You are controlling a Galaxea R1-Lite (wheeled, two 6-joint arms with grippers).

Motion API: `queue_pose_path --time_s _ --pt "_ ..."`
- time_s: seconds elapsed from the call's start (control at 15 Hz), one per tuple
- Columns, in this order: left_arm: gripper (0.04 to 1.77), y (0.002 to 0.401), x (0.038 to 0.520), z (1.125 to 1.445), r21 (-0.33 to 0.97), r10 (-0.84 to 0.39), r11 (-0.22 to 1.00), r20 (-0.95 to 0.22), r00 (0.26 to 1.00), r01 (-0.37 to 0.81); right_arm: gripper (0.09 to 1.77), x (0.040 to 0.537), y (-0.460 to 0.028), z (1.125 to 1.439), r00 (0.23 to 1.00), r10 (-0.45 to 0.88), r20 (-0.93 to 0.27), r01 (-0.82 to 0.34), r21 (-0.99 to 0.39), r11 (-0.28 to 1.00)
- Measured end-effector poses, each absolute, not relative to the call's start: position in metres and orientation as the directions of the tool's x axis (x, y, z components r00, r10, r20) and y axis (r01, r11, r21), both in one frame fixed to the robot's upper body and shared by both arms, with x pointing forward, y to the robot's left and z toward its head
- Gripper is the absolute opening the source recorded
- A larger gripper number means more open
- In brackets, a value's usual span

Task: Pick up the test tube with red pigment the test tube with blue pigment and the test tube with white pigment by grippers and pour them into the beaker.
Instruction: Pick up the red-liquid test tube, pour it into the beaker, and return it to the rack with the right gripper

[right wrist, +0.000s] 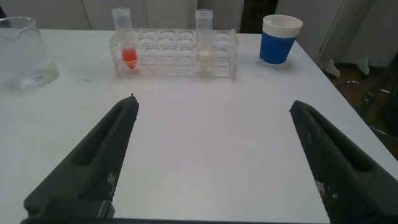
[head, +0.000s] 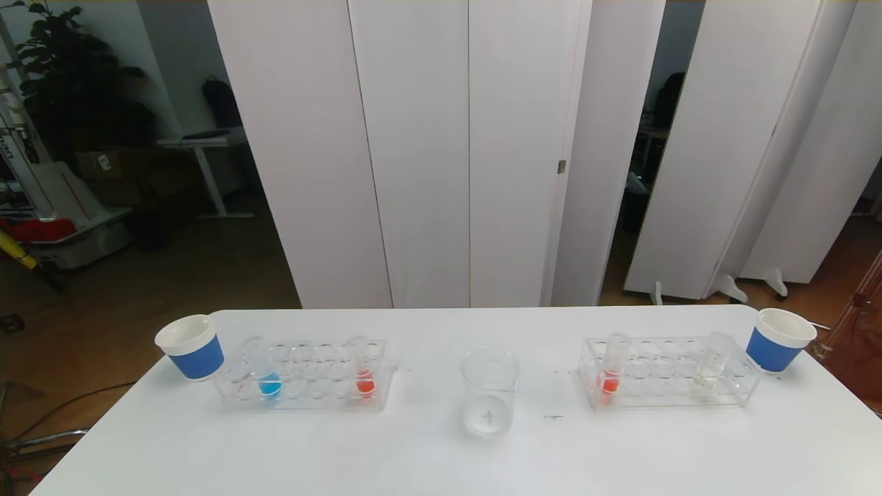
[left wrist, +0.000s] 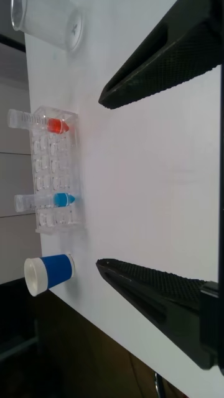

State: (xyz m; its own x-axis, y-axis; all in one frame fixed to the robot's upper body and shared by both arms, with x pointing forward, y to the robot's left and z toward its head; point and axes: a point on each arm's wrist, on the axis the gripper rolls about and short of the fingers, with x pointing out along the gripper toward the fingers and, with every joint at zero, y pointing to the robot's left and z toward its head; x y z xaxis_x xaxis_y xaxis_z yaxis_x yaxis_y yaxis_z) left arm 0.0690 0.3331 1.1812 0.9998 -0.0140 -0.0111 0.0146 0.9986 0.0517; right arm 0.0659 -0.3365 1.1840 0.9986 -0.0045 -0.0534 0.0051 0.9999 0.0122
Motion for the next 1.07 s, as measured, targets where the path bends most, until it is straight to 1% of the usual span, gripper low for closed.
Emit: queue_pose_path --time_s 1.07 --pt "1.72 0.3331 0.0690 1.1813 0.052 -0.014 0.999 -0.011 1.000 0.015 1.75 0.0659 -0.3365 1.1839 0.999 -0.005 -0.054 0.006 0.012 1.000"
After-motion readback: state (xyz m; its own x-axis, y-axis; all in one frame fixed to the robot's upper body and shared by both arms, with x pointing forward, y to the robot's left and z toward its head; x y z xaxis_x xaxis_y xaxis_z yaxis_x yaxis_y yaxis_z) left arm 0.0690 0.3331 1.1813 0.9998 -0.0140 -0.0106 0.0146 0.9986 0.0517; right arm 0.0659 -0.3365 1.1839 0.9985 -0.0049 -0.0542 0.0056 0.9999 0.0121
